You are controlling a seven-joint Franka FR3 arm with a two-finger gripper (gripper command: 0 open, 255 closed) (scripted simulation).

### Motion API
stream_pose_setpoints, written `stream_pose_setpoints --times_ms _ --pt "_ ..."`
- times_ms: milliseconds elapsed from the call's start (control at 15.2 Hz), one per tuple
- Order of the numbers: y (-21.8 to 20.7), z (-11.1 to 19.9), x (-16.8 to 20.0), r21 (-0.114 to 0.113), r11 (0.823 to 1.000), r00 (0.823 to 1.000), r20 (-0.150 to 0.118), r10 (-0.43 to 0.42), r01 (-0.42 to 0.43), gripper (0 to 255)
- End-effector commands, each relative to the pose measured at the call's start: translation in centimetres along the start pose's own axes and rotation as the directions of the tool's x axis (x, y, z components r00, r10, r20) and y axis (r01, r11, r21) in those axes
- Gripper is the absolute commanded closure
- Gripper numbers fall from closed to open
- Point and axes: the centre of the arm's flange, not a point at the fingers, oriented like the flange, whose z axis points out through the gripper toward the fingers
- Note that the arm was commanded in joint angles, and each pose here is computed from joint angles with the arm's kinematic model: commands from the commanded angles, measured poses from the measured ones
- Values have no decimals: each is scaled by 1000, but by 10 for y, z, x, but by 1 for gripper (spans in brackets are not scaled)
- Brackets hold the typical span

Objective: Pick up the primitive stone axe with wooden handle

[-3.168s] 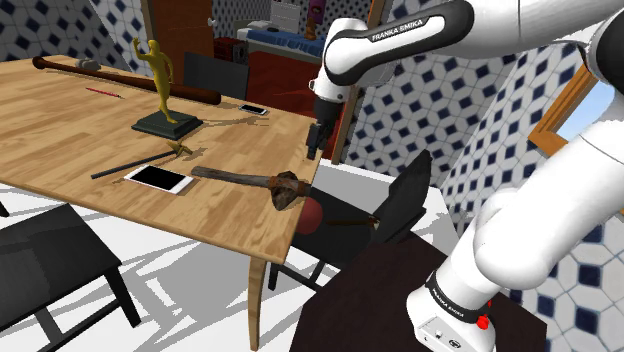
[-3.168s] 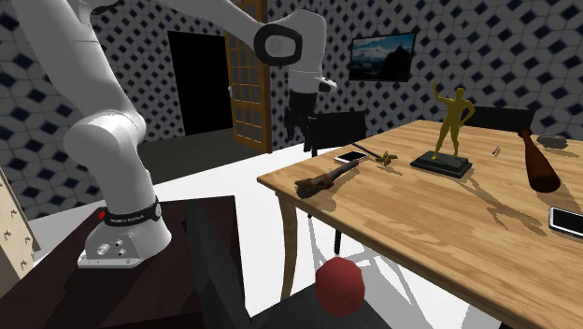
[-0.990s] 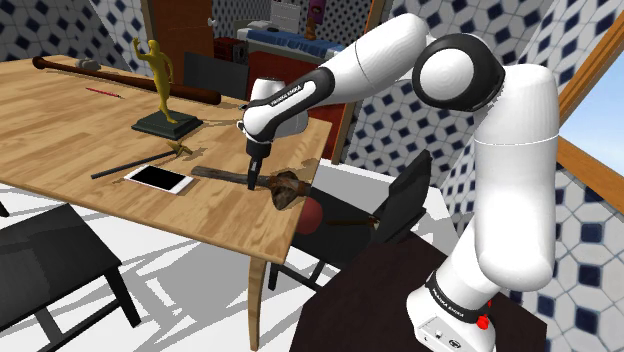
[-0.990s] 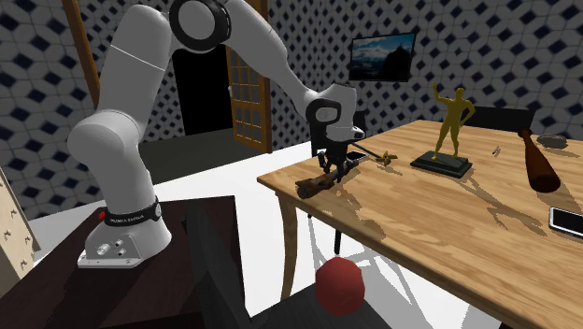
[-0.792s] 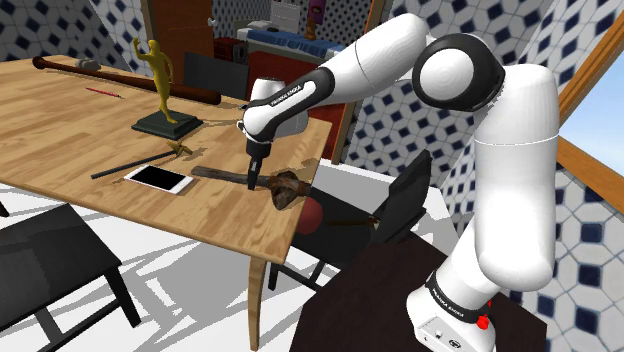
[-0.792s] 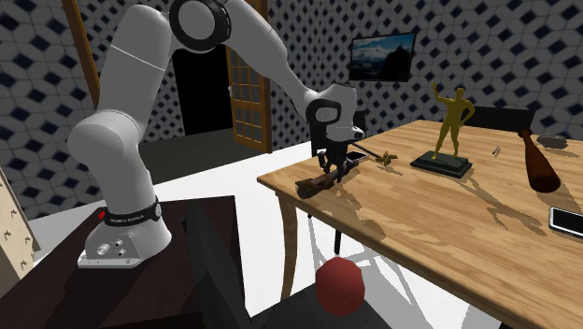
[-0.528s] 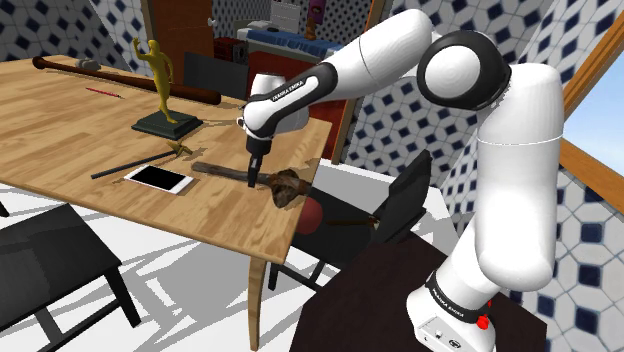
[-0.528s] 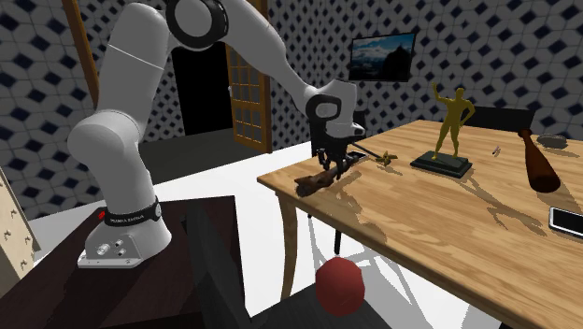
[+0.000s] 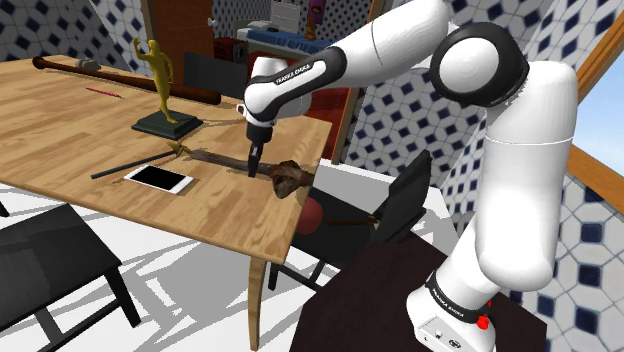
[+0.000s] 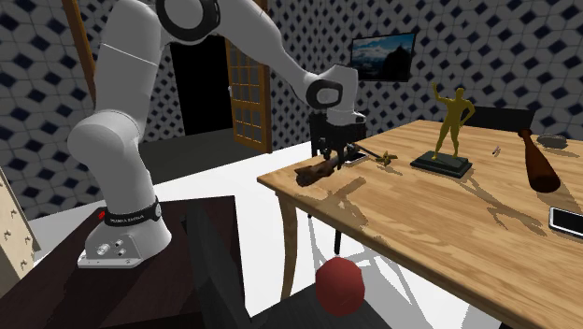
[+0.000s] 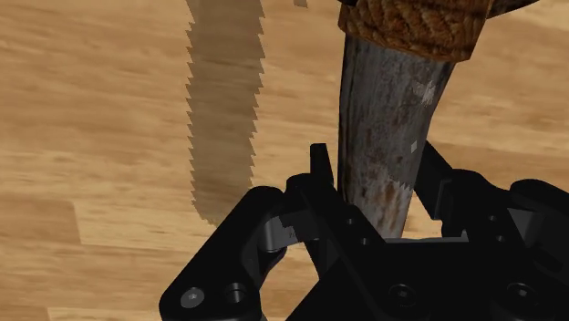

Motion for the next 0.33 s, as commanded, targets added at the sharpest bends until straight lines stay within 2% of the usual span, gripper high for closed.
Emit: stream_pose_setpoints --times_ms 0,264 --pt "-1 -11 1 0 1000 1000 0 0 0 255" --pt "-2 -23 2 0 1000 1000 0 0 0 255"
